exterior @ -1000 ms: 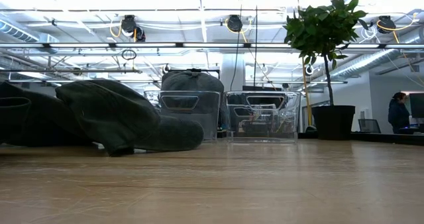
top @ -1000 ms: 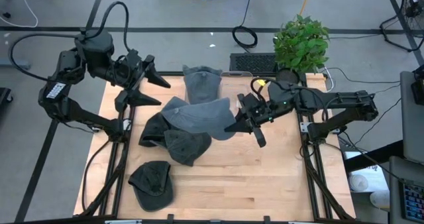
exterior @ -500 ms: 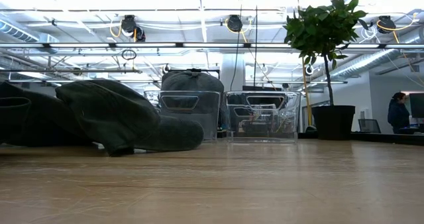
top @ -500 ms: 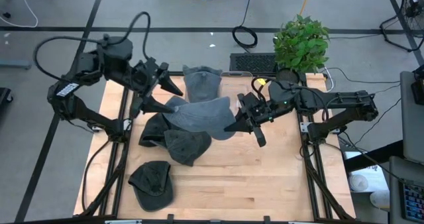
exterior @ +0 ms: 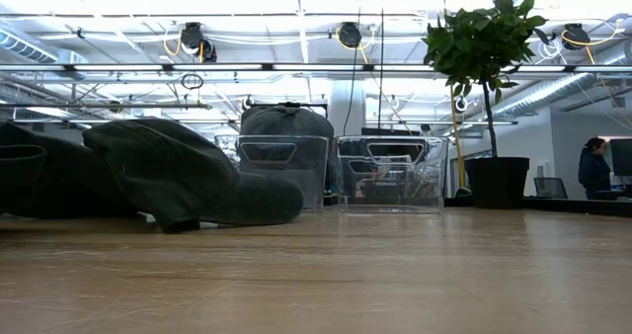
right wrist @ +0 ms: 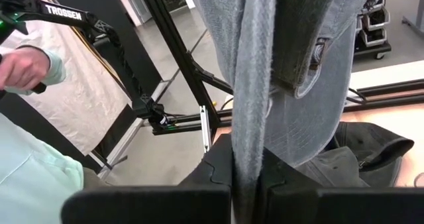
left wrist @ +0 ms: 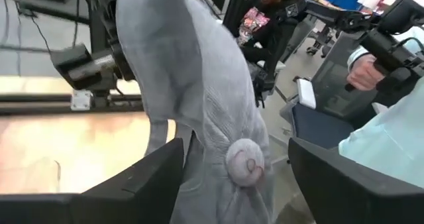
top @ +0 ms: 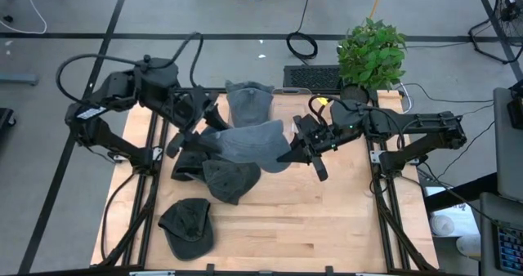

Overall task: Pick & Place hat
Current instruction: Put the gray cap into the left transparent bin

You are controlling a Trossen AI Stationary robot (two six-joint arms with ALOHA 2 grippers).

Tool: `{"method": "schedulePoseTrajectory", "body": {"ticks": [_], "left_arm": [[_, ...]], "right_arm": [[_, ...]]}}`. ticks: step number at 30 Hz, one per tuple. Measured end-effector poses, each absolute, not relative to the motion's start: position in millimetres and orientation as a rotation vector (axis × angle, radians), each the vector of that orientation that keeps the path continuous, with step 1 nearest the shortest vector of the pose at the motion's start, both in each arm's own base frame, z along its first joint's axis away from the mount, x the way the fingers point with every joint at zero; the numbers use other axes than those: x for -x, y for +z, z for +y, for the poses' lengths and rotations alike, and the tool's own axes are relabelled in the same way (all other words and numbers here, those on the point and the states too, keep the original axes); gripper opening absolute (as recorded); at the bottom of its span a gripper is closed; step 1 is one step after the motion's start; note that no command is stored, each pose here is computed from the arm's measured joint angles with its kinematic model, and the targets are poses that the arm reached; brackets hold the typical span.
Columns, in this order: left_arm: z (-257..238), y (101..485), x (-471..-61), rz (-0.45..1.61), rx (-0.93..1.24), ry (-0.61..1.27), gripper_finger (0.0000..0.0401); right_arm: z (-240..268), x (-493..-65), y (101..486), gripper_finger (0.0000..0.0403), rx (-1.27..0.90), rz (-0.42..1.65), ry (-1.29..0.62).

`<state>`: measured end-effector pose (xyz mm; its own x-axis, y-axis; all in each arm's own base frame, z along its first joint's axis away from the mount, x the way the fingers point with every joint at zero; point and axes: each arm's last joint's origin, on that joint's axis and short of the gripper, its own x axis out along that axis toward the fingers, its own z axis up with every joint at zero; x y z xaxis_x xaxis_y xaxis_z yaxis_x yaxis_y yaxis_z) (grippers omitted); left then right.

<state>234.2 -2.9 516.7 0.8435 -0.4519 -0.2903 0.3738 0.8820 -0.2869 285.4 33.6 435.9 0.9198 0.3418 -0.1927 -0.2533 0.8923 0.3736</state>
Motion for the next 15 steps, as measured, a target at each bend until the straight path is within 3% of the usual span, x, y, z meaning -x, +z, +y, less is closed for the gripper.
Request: {"method": "schedulePoseTrajectory", "body": {"ticks": [8,15], "left_arm": [[-1.7,529.0,-237.7,0.261,0.344,-0.412,0.0220],[-3.2,523.1,-246.3,0.323,0.437,-0.475,0.0117]], "right_arm": [[33.7,-285.3,435.7,0.0000,-0.367,0.263,0.313],[33.7,-285.5,436.3,0.0000,-0.353,0.255,0.316]]}}
